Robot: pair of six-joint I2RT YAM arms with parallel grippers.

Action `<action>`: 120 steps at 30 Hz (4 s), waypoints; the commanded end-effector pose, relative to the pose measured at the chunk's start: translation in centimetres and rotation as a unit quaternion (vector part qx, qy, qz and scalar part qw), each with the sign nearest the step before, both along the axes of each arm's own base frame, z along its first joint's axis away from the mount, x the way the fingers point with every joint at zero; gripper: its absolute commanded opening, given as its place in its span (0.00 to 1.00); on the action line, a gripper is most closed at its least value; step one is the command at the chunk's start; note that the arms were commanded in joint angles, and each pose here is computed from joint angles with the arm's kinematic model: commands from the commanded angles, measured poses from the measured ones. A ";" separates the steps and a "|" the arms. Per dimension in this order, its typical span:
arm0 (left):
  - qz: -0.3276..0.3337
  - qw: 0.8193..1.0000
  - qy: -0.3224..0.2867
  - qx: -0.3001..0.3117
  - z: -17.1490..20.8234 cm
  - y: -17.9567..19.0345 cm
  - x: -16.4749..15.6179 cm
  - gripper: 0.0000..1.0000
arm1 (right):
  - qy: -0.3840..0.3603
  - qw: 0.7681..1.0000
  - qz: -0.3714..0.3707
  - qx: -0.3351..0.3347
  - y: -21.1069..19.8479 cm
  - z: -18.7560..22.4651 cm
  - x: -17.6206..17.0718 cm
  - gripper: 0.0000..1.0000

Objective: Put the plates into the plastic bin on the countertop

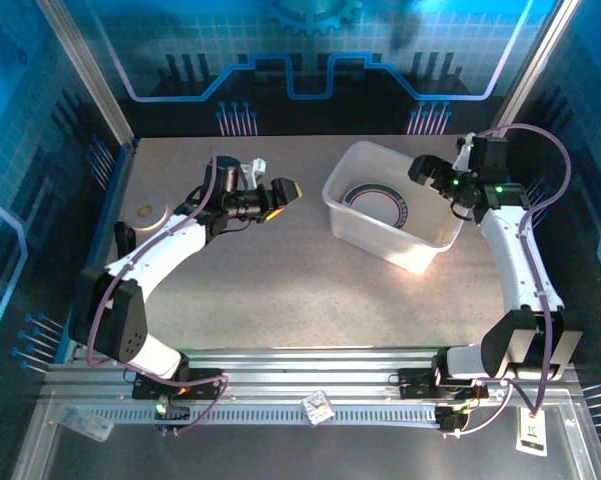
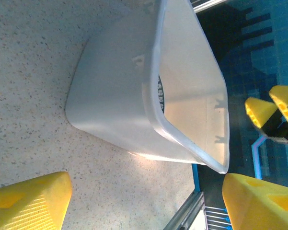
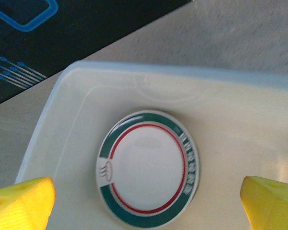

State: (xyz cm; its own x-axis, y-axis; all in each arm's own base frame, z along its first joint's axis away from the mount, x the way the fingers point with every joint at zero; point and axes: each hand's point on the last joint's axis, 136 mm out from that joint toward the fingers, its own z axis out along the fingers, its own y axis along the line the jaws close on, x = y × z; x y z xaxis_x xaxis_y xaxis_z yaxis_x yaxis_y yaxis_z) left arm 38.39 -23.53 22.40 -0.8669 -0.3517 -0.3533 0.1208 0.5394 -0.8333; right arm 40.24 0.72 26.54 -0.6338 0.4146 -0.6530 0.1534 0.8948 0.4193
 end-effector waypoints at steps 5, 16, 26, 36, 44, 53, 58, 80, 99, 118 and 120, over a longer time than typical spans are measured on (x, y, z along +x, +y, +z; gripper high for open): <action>-0.036 0.999 -0.004 0.002 0.5 -2.1 -1.0 0.84 | -0.006 0.993 -0.037 -0.116 -5.7 -1.5 2.7 1.00; -0.051 0.999 -0.002 0.017 0.0 -4.0 -1.5 0.84 | 0.026 0.993 -0.003 -0.118 -7.9 -5.1 5.9 1.00; -0.045 0.999 -0.006 0.025 0.5 -4.0 -2.0 0.84 | 0.038 0.995 0.087 -0.028 -3.9 -7.4 5.4 0.99; -0.047 0.998 -0.004 0.029 0.0 -3.7 -2.8 0.84 | 0.065 0.991 0.116 0.009 -1.7 -8.3 1.8 0.95; -0.018 0.999 -0.004 0.051 -0.6 -2.2 -3.2 0.86 | 0.046 0.985 0.163 0.025 2.9 -7.0 -2.0 0.94; 0.020 0.998 -0.023 0.062 0.3 0.7 -2.1 0.91 | 0.043 0.965 0.252 0.054 11.0 -6.1 -5.6 0.95; 0.021 0.996 -0.027 0.080 0.3 2.0 -1.9 0.91 | 0.045 0.956 0.283 0.062 15.0 -6.0 -7.5 0.95; 0.052 0.991 -0.050 0.115 1.1 7.8 -0.4 0.91 | 0.033 0.944 0.322 0.055 18.9 -5.1 -8.6 0.98; 0.251 0.903 -0.104 0.332 -6.8 22.6 -4.5 0.99 | -0.014 0.979 -0.019 -0.201 -2.9 -12.6 -5.4 1.00; 0.245 0.837 -0.277 0.404 -12.8 23.2 1.4 0.99 | -0.218 0.939 0.040 -0.263 0.8 -16.3 -1.1 1.00; 0.241 0.844 -0.269 0.397 -12.9 23.3 1.5 0.99 | -0.210 0.941 0.051 -0.262 1.1 -16.4 -0.8 1.00</action>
State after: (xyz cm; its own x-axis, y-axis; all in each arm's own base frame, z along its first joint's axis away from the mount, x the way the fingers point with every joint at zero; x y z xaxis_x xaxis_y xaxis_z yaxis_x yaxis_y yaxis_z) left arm 38.79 0.20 6.85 -0.4441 -0.1056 -0.8898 -0.0844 0.9935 -0.0758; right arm 38.30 1.25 7.65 -0.3919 -0.0579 -0.9182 0.0044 0.9979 -0.0649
